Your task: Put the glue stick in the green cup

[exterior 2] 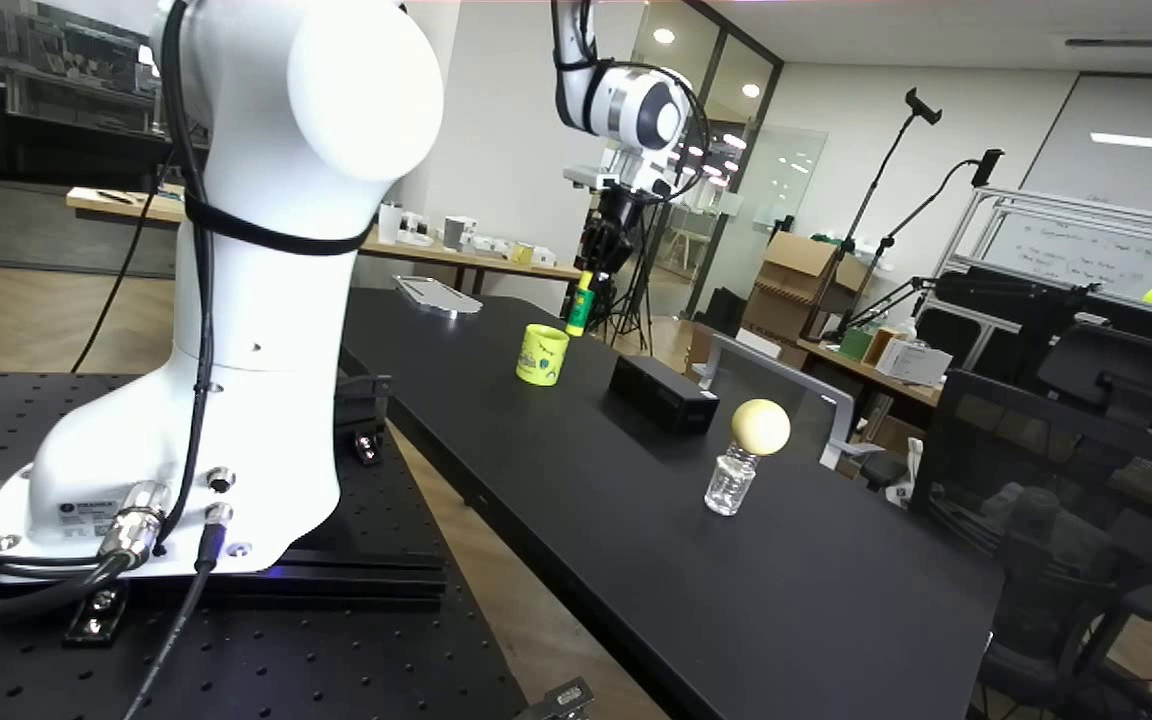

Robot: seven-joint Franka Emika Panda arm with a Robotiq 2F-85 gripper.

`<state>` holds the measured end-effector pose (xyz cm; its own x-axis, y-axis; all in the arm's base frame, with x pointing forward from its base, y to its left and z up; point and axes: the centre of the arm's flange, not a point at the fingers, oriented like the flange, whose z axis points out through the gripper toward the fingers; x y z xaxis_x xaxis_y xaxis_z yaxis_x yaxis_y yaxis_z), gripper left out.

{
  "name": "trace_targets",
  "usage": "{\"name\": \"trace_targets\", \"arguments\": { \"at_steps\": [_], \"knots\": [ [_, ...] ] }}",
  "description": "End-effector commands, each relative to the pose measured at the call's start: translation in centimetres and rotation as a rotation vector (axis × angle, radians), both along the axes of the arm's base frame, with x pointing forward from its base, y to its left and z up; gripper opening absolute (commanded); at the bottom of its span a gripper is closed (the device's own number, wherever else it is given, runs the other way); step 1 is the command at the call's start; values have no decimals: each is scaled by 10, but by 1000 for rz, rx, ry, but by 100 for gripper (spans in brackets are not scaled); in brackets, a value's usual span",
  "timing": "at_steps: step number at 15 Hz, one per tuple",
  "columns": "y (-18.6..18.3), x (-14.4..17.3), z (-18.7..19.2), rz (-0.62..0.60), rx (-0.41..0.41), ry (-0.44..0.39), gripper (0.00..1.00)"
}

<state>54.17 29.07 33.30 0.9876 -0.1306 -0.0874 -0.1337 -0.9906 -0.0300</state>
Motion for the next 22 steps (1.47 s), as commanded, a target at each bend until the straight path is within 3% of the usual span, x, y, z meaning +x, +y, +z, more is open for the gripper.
{"name": "trace_targets", "arguments": {
  "at_steps": [1, 10, 11, 16, 22],
  "knots": [
    [8, -2, -2, 17, 2, 3, 34],
    [5, 2, -4, 31, 1, 10, 34],
    [13, 11, -3, 54, -13, -5, 9],
    [65, 27, -5, 190, -43, 14, 9],
    [113, 24, -39, 320, -93, 60, 9]
  ]
}}
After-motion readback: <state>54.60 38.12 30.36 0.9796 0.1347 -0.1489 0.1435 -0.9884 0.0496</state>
